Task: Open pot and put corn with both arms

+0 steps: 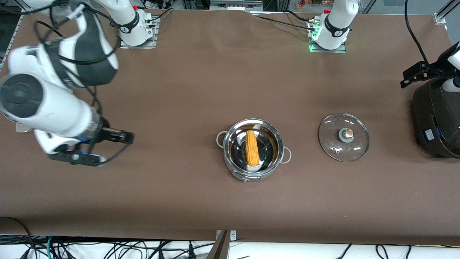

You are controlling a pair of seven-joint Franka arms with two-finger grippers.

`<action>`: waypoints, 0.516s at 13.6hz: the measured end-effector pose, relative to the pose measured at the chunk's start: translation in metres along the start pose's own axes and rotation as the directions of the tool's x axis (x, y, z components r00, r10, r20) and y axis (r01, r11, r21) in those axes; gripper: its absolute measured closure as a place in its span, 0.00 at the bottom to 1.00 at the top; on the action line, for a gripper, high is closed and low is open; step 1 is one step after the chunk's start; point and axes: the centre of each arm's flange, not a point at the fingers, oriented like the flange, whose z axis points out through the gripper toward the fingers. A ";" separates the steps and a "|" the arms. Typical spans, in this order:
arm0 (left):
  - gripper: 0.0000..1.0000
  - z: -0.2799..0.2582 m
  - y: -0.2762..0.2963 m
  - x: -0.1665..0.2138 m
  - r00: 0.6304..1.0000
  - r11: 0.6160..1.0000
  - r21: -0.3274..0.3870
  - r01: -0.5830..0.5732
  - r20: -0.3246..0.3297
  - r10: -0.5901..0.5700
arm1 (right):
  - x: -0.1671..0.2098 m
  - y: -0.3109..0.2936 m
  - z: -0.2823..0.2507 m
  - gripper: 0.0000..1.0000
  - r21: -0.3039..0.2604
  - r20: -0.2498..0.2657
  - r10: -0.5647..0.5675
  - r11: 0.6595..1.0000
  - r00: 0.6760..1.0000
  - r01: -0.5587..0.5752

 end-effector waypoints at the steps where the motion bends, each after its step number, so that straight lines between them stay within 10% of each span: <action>1: 0.00 0.000 0.001 0.000 1.000 1.000 0.000 0.005 0.001 -0.005 | 0.004 0.030 -0.011 0.00 -0.002 -0.004 0.037 0.999 0.999 -0.037; 7: 0.00 0.002 0.001 -0.001 1.000 1.000 -0.001 0.009 0.012 -0.009 | -0.017 0.169 -0.028 0.00 0.022 0.049 0.095 0.995 0.994 -0.096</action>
